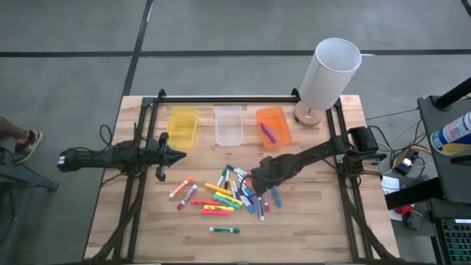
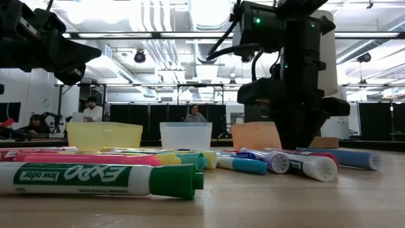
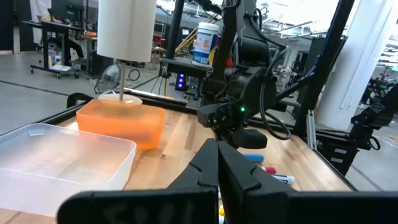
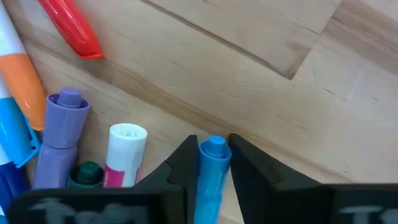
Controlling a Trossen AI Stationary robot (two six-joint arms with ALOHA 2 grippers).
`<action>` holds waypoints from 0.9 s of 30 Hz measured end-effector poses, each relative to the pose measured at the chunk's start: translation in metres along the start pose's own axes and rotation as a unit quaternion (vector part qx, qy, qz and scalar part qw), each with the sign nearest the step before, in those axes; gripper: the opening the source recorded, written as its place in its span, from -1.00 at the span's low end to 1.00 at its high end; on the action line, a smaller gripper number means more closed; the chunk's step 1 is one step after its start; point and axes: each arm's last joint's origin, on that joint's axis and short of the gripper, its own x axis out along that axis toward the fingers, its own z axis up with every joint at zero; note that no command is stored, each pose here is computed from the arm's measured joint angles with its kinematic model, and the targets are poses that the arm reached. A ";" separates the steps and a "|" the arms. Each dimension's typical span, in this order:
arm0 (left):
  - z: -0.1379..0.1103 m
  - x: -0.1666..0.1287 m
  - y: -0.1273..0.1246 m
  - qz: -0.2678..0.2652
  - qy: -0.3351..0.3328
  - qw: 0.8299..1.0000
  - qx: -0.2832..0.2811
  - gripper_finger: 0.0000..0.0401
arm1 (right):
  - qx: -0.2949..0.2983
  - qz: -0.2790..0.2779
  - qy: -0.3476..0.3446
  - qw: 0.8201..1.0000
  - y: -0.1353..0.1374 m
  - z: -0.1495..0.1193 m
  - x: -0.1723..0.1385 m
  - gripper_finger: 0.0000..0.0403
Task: Pick & Place Markers
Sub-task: Put the large blue highlighter pen into the orange bin
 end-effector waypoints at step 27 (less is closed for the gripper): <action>0.000 0.000 0.000 0.000 0.002 1.000 0.000 -1.00 | -0.048 -0.044 -0.076 0.995 -0.019 0.054 -0.067 -0.73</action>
